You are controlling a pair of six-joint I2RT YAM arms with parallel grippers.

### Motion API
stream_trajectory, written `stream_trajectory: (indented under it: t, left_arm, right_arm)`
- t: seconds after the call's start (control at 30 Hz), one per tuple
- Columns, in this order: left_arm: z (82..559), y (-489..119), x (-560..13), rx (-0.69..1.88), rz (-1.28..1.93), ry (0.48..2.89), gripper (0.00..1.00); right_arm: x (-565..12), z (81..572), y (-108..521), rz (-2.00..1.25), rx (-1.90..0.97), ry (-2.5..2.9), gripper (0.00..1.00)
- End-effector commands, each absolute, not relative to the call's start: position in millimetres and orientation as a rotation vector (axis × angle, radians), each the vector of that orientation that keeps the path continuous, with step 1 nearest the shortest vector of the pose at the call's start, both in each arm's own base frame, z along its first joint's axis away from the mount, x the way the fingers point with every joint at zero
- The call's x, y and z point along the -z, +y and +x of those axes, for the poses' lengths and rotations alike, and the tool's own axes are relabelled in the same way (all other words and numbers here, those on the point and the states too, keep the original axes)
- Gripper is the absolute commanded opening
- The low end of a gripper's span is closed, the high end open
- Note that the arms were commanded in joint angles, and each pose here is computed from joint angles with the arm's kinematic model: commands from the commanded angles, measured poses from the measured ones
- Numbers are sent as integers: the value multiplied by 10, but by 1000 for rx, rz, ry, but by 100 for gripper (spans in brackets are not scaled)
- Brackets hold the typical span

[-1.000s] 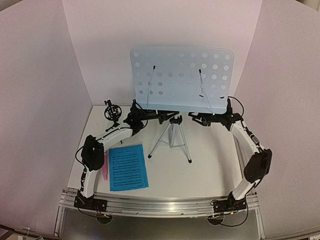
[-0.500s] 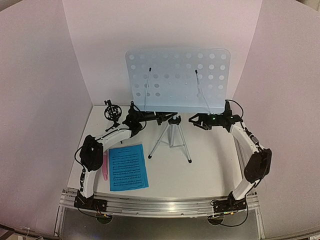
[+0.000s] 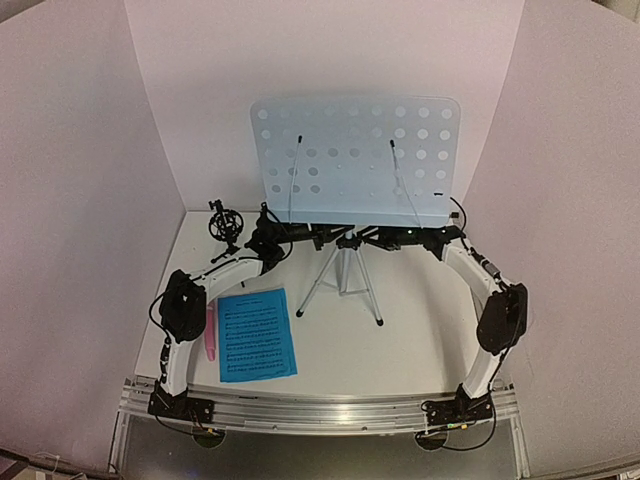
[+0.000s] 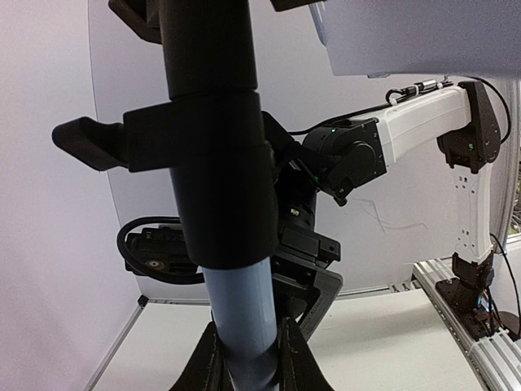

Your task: Set up the instrument practice props

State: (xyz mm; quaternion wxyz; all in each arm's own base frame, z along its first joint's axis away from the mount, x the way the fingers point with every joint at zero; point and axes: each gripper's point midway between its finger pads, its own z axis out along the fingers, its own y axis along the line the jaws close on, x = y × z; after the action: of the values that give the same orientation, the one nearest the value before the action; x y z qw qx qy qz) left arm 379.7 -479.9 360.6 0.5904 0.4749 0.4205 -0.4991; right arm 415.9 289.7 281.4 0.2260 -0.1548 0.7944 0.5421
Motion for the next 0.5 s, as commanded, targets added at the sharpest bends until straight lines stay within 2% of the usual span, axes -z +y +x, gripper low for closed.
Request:
stream_trajectory:
  t: [0.0,0.2,0.37,0.47]
  left_arm:
    - [4033,-4751,-3233,1022,1155,1030,0]
    - [4039,-4751,-3246,1013,1155,1024,0]
    - [4037,-4750,-3268,1009,1156,1016,0]
    - [4037,-4751,-3273,1004,1158,1011,0]
  right_arm:
    - [-3018,4165,3042,-523,-1551,2088,52]
    - [-2975,4139,3110,-500,-1658,2116,43]
    - [-2955,4048,3106,-479,-1713,2144,26]
    - [-2898,3987,3093,-437,-1747,2183,22]
